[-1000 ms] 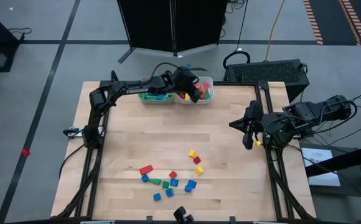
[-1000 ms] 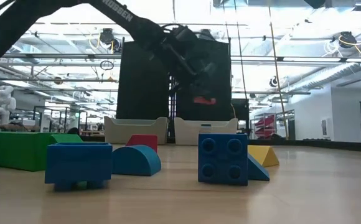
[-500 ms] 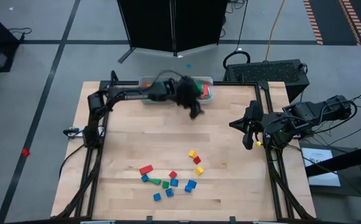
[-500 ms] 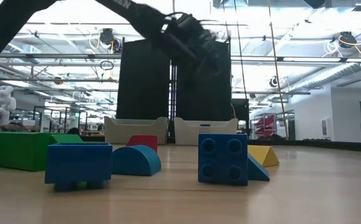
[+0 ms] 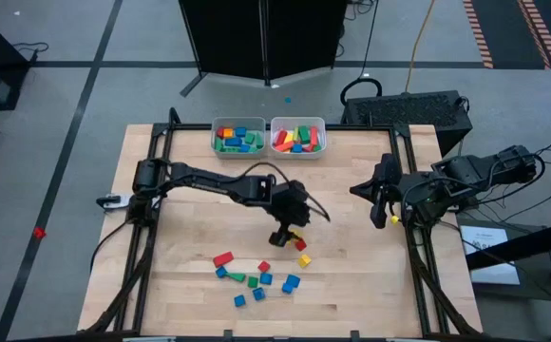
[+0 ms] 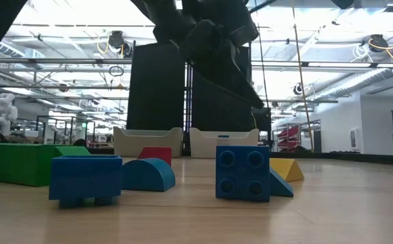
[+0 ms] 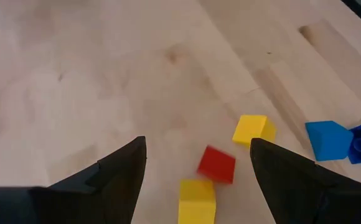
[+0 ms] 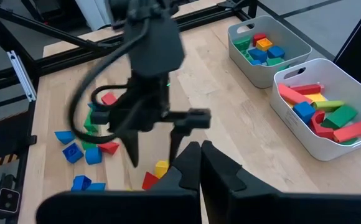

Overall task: Sort blocks by size
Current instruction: Put the red triangular block into the gray bin

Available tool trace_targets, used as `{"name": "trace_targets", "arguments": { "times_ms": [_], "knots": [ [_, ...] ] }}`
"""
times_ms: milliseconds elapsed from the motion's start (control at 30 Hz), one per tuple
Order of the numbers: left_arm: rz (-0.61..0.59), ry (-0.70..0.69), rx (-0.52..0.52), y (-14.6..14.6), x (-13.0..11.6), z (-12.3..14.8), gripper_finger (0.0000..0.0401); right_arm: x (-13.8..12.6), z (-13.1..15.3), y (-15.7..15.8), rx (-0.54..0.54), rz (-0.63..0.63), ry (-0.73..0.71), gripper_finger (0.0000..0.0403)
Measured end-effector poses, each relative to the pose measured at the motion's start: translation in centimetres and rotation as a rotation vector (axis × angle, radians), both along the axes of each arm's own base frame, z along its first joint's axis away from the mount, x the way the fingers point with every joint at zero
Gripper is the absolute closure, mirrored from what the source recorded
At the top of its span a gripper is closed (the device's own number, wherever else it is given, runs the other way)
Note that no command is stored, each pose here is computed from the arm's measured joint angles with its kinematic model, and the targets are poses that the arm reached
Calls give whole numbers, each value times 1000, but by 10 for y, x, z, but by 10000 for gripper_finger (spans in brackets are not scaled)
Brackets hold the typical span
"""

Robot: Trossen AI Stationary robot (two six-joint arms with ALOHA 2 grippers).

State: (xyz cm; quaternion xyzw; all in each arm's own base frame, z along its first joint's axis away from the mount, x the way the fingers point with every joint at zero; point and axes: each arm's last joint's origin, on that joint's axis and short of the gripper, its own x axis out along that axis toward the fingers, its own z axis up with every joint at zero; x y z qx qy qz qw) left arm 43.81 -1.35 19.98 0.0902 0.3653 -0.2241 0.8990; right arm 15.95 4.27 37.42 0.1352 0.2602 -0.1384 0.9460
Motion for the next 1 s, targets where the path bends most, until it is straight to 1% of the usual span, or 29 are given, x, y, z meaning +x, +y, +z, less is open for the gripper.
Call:
{"name": "trace_targets", "arguments": {
  "times_ms": [167,300,400,533,667,833,933,1000],
  "knots": [
    [-69,-45,35,-13,1,-11,116,0,0,0,16,-8,-3,403],
    [-85,-7,10,-13,3,-27,116,0,0,0,19,-10,-3,403],
    [-96,-6,-1,-14,6,-34,116,0,0,0,20,-10,-3,403],
    [-98,31,-11,-15,8,-50,116,0,0,0,27,-12,-4,403],
    [-81,70,-55,-15,10,-64,116,0,0,0,28,-11,-4,403],
    [-65,103,-39,-15,12,-80,118,0,0,0,27,-11,-3,403],
    [-61,112,-34,-14,13,-85,135,0,0,0,27,-11,-2,403],
    [-51,110,-19,-15,13,-87,160,0,0,0,26,-11,-1,403]
  ]
}}
